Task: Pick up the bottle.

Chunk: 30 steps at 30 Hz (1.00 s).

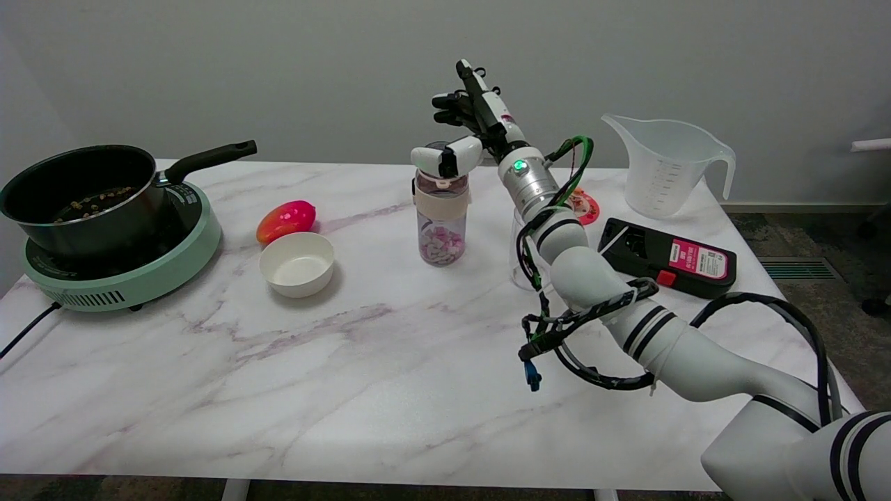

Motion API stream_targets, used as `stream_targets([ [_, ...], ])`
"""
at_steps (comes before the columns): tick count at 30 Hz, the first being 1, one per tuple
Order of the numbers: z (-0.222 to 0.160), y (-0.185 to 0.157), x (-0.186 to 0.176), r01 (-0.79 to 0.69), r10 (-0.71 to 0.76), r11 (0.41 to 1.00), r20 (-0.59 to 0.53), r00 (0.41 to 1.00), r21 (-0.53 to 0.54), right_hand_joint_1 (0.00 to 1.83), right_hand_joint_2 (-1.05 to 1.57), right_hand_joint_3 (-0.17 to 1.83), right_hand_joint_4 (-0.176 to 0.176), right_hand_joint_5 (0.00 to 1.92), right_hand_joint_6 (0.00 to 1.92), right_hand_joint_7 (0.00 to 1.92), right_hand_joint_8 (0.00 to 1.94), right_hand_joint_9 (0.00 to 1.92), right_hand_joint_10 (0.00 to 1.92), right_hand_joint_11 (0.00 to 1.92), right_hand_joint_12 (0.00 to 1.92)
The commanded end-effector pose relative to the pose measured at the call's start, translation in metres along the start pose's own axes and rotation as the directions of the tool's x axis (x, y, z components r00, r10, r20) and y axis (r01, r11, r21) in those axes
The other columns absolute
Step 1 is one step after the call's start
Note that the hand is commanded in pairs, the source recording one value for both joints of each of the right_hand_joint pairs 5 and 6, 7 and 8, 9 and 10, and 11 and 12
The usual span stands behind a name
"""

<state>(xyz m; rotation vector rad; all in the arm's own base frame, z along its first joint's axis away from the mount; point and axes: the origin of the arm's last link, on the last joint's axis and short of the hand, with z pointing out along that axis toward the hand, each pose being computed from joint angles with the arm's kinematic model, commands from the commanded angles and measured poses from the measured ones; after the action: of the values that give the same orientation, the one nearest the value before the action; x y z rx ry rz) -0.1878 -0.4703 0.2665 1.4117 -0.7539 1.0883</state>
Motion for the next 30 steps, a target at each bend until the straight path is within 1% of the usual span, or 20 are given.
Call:
stream_targets([
  [1,-0.009,0.006,-0.007,-0.006,0.005,1.000,-0.005,1.000,-0.022,1.22,-0.40,1.36,0.000,0.00,0.00,0.51,0.51,0.58,0.58,0.43,0.43],
  [9,-0.011,0.002,-0.014,-0.015,0.015,1.000,0.010,1.000,-0.013,1.22,-0.39,1.35,0.000,0.00,0.00,0.51,0.51,0.58,0.58,0.43,0.43],
  [16,-0.016,0.005,-0.019,-0.021,0.021,1.000,0.023,1.000,-0.020,1.22,-0.38,1.35,0.000,0.00,0.00,0.51,0.51,0.58,0.58,0.43,0.43],
  [30,-0.025,0.008,-0.021,-0.027,0.028,0.999,0.025,0.999,-0.021,1.22,-0.38,1.35,0.000,0.00,0.00,0.52,0.52,0.58,0.58,0.41,0.41],
])
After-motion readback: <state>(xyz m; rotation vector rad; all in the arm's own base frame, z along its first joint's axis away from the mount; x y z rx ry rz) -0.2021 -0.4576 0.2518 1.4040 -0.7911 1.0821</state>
